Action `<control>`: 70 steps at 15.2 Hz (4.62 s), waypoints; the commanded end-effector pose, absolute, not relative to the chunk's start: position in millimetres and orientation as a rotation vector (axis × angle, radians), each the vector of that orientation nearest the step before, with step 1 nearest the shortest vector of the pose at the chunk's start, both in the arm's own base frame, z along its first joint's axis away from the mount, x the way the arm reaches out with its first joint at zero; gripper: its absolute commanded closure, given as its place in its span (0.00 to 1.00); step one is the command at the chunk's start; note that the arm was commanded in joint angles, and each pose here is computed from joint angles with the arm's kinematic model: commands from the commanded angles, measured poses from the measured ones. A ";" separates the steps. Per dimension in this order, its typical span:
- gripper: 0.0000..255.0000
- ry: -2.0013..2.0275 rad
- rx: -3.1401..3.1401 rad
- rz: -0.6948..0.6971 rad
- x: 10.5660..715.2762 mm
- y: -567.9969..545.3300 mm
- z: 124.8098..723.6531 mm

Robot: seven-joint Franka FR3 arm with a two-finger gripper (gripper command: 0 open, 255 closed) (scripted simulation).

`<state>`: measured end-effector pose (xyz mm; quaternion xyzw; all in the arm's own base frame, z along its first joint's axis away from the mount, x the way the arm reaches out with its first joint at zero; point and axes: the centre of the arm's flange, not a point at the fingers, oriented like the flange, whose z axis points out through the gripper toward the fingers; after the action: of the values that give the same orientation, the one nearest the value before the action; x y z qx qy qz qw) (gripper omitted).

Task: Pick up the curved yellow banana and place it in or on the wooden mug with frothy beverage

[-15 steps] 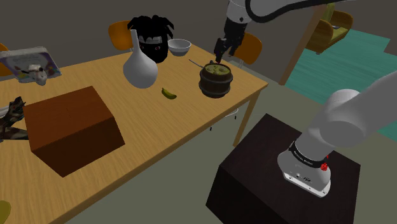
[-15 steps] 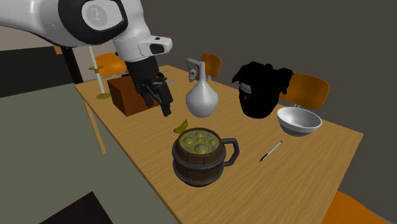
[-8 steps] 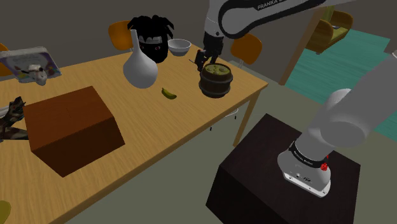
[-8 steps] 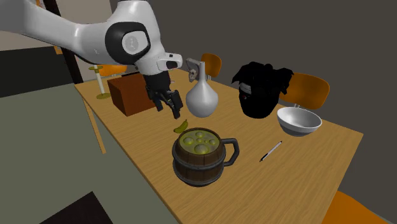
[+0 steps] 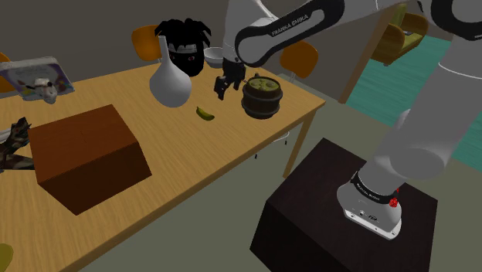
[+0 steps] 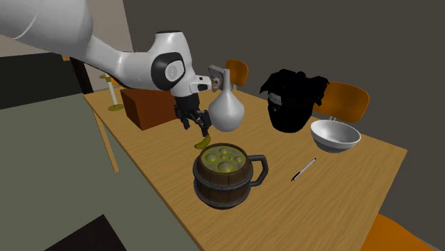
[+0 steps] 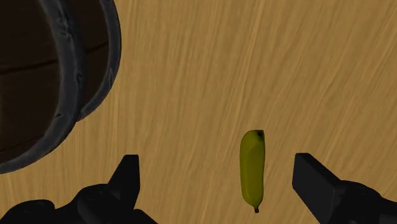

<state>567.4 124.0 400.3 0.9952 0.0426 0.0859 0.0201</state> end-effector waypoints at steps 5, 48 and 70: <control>0.00 0.213 3.097 0.263 615.4 159.7 349.0; 1.00 0.256 3.101 0.261 647.0 180.0 356.8; 1.00 0.256 3.101 0.261 647.0 180.0 473.0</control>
<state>646.6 179.8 467.9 0.9931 0.0818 0.0838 0.0096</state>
